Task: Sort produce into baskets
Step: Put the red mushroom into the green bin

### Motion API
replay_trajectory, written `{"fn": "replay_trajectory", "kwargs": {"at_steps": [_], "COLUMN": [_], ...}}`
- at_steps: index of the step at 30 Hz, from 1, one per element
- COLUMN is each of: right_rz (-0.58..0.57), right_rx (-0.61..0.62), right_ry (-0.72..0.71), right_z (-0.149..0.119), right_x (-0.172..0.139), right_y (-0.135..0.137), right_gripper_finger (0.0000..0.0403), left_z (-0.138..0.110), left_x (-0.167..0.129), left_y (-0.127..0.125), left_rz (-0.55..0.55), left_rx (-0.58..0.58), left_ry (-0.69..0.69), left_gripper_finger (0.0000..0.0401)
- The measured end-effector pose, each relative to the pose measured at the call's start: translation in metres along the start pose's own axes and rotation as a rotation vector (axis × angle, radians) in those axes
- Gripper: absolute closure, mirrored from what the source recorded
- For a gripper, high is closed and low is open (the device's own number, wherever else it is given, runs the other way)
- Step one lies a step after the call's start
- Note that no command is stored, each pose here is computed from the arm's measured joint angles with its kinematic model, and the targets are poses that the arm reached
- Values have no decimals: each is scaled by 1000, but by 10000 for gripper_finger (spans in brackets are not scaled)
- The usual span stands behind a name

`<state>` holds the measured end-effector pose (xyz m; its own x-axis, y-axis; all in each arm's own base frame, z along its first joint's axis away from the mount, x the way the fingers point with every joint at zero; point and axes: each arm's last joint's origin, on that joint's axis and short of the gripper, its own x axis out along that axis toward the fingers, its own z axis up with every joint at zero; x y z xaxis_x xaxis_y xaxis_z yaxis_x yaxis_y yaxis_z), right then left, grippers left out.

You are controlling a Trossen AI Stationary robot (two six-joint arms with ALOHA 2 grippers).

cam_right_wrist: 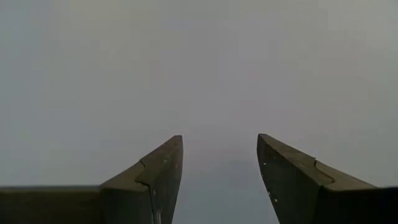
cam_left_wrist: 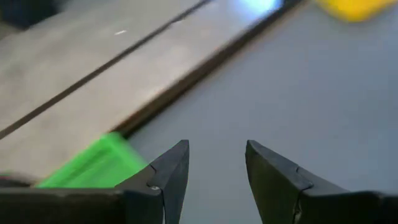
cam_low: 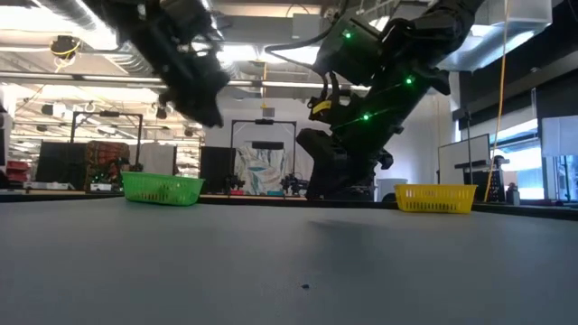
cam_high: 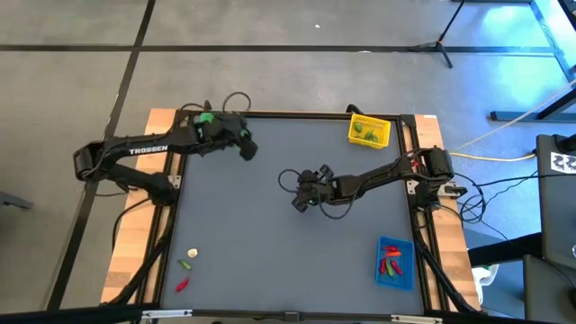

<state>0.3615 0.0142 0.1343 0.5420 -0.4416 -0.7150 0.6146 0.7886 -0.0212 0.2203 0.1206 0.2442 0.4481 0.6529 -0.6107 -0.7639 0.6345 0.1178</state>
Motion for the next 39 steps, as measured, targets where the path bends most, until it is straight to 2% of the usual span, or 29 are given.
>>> {"fn": "replay_trajectory", "kwargs": {"at_steps": [4,9,16,22,27,31,35,39], "right_rz": [5,23,27,45,94,94,94,115], "right_rx": [3,3,7,24,28,27,28,27], "right_ry": [1,12,6,-21,-1,-1,-1,13], "right_z": [0,0,0,3,3,3,3,3], "right_x": [0,0,0,0,0,0,0,-1], "right_y": [0,1,1,3,5,5,5,6], "right_gripper_finger": [196,196,196,196,196,196,196,196], "left_z": [1,-13,-45,-73,-98,-118,-135,-145], "left_x": [-16,-39,-78,-110,-134,-150,-160,-165], "left_y": [-31,-68,-108,-127,-133,-130,-121,-111], "left_rz": [-168,-328,-483,-572,-614,-605,-520,-385], "left_rx": [54,111,137,139,152,165,156,62], "left_ry": [-21,-4,95,189,321,459,610,749], "left_gripper_finger": [246,246,246,246,246,246,246,246]}}
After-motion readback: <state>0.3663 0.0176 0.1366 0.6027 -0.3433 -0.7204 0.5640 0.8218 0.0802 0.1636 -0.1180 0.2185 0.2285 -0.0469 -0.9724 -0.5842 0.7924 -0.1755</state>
